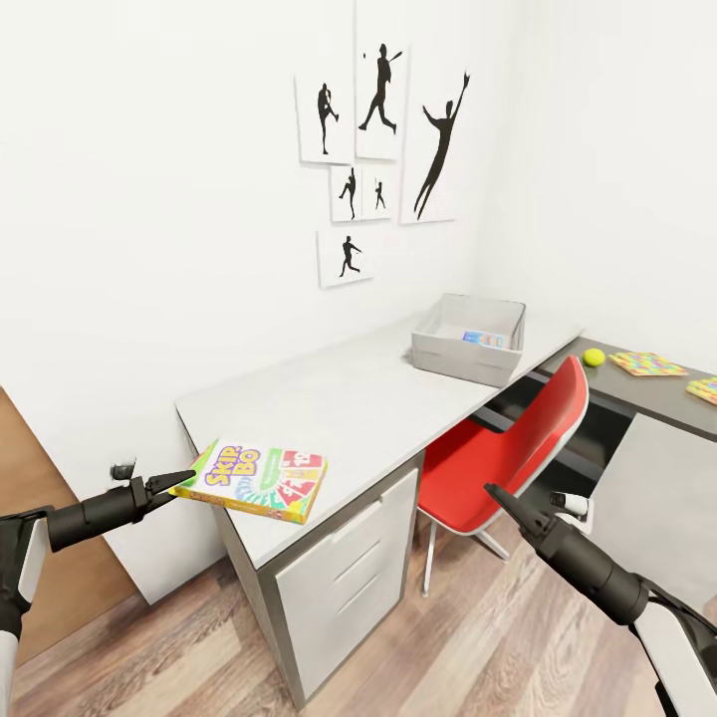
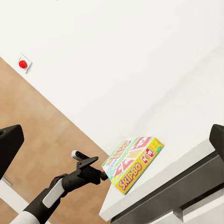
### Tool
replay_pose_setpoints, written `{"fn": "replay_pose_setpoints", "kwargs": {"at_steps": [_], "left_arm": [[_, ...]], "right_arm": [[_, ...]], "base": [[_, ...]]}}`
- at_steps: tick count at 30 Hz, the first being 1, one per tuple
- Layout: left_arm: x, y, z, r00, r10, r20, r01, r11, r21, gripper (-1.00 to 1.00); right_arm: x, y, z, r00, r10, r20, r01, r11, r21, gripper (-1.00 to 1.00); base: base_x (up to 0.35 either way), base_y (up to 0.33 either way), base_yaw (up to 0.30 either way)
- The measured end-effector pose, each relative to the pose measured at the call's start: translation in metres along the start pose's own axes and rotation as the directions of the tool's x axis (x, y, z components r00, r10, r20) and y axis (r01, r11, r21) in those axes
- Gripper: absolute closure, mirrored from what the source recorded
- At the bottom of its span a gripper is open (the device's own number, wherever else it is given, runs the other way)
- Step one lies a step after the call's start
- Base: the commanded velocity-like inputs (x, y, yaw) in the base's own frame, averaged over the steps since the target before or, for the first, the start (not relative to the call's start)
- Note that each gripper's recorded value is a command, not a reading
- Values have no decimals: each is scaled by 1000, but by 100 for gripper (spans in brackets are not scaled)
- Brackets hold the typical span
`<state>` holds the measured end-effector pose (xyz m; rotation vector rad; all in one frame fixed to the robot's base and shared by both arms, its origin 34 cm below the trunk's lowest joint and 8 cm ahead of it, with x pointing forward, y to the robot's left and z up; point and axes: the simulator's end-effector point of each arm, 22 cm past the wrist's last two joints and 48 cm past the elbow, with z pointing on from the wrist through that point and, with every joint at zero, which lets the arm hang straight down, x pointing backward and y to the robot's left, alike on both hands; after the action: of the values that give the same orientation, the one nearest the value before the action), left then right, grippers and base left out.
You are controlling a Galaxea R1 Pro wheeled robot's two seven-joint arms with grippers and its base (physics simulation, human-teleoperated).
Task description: Put all the toys in the child's room - the three board games (two on the bed and one on the table), the two jigsaw puzzles on the table, and the tennis ball on the table - inside the toy box on the table in the child's room.
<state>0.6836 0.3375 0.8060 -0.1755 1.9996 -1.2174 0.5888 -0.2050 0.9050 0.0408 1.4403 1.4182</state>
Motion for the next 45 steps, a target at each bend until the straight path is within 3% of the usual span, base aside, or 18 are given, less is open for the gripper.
{"fn": "replay_pose_setpoints", "kwargs": {"at_steps": [5, 6, 20, 45], "left_arm": [[0, 0, 0, 1000, 0, 0, 0, 1000, 0, -100], [0, 0, 0, 1000, 0, 0, 0, 1000, 0, 100], [0, -1, 1, 1000, -8, 1, 8, 1000, 5, 100], [-29, -36, -10, 1000, -15, -1, 15, 1000, -2, 100]], "right_arm": [[0, 0, 0, 1000, 0, 0, 0, 1000, 0, -100], [0, 0, 0, 1000, 0, 0, 0, 1000, 0, -100], [0, 0, 0, 1000, 0, 0, 0, 1000, 0, -100], [-32, 31, 15, 1000, 0, 2, 0, 1000, 2, -100]], "base": [[0, 0, 0], [0, 0, 0], [0, 0, 0], [0, 0, 0]]}}
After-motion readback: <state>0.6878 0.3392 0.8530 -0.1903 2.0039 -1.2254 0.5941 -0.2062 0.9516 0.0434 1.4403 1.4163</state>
